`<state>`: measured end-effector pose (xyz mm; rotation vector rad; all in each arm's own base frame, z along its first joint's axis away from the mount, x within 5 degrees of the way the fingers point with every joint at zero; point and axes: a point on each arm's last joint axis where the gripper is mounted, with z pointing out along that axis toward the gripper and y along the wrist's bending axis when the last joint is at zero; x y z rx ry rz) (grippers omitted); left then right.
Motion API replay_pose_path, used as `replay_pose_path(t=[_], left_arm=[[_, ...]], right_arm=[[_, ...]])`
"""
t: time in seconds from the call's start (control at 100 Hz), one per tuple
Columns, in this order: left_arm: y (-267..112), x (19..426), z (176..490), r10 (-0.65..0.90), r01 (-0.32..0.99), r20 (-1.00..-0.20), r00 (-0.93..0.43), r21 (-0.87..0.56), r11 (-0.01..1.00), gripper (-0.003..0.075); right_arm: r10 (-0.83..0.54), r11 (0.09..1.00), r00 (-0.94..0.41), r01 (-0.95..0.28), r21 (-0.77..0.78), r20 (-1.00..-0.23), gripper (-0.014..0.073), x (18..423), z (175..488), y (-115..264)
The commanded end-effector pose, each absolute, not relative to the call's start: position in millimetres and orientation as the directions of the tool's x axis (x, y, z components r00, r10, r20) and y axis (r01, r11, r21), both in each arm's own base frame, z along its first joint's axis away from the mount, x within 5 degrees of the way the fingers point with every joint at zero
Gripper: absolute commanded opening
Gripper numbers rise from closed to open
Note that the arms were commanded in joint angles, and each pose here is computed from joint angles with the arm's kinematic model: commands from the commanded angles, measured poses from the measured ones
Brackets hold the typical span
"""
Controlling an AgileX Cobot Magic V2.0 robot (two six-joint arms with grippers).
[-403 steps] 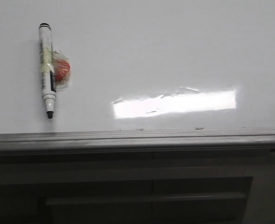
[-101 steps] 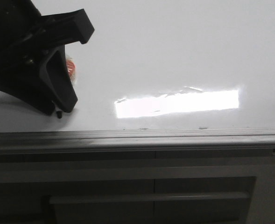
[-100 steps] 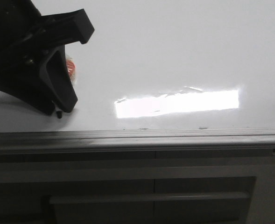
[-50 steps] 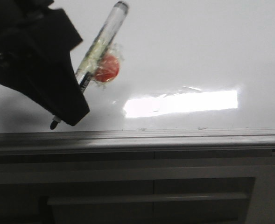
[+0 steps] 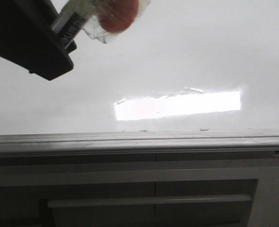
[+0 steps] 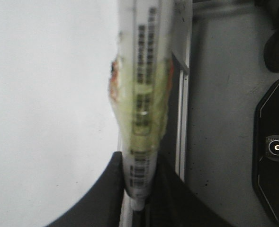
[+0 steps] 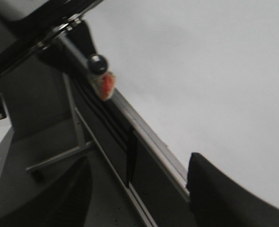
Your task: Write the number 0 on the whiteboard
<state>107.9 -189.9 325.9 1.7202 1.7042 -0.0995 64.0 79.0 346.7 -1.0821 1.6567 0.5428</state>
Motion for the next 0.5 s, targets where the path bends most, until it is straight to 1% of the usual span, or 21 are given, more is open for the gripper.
replay_pose_path(t=[0.0,0.04,0.15,0.22,0.39,0.49], left_arm=[[-190,108,343,0.807,0.873,-0.561,0.184,0.471,0.128,-0.0020],[-190,108,343,0.807,0.873,-0.561,0.184,0.471,0.128,-0.0020],[-190,107,343,0.807,0.873,-0.561,0.185,0.471,0.128,-0.0020],[-190,108,343,0.807,0.872,-0.560,0.185,0.473,0.128,-0.0020],[-189,108,343,0.809,0.869,-0.556,0.191,0.479,0.125,-0.0020],[-189,108,343,0.810,0.868,-0.555,0.192,0.481,0.124,-0.0019]], right_arm=[[-0.377,0.444,0.035,-0.870,-0.214,-0.926,0.0384,71,359,88],[-0.386,0.426,0.053,-0.875,-0.229,-0.921,0.0384,75,358,92],[-0.383,0.425,0.079,-0.870,-0.252,-0.920,0.0384,86,358,102],[-0.380,0.418,0.080,-0.874,-0.248,-0.922,0.0384,91,358,109],[-0.387,0.359,0.085,-0.903,-0.235,-0.918,0.0384,101,363,131],[-0.392,0.344,0.083,-0.910,-0.230,-0.916,0.0384,109,365,142]])
